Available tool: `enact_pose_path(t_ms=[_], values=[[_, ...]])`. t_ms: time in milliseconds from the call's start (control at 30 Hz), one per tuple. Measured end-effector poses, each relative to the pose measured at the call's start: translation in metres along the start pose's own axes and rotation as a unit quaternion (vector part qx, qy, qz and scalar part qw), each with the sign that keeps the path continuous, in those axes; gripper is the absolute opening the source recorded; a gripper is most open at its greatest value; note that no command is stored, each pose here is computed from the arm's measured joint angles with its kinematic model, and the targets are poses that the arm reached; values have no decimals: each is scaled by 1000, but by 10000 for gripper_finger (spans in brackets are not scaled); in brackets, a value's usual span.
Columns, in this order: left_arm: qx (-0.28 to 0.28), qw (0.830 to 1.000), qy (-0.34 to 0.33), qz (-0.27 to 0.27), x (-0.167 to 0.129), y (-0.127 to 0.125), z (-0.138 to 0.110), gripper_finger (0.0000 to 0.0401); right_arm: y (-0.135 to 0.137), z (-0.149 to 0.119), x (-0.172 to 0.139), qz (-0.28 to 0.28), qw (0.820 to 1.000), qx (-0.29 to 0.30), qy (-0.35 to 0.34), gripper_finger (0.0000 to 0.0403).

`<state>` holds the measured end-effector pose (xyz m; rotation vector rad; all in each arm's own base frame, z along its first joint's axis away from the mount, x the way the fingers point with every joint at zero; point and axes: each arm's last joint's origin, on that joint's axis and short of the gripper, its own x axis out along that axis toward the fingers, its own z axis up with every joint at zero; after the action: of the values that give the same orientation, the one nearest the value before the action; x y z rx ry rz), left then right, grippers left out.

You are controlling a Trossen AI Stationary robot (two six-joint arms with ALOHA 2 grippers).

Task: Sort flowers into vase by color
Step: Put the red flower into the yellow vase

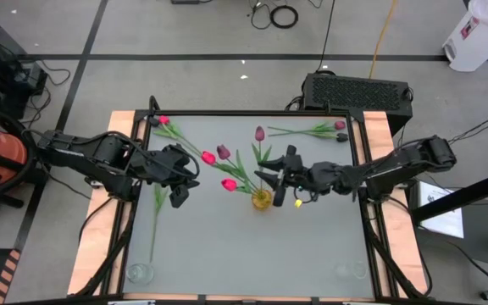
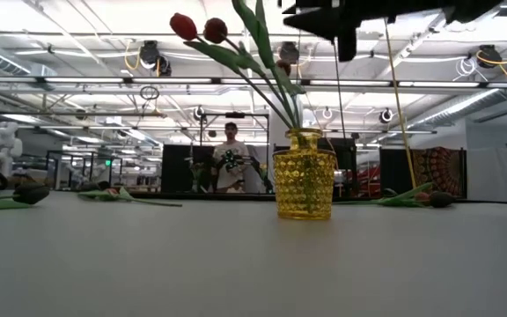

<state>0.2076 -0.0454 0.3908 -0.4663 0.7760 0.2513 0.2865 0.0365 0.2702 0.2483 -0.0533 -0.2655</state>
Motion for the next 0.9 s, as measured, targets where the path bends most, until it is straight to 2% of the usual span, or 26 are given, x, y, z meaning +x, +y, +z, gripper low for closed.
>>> enact_pose_path(t_ms=[400,633,767,900], values=[[15,1000,7,25,0,3,-3,123,2,54,-42,35,996,41,-75,144],[19,1000,6,24,-5,6,-4,123,-3,75,-64,43,993,65,-93,144],[20,999,-17,30,-16,10,-4,123,-8,85,-77,46,991,71,-103,137],[20,997,-54,42,-30,17,-5,123,-12,94,-90,45,990,76,-112,111]])
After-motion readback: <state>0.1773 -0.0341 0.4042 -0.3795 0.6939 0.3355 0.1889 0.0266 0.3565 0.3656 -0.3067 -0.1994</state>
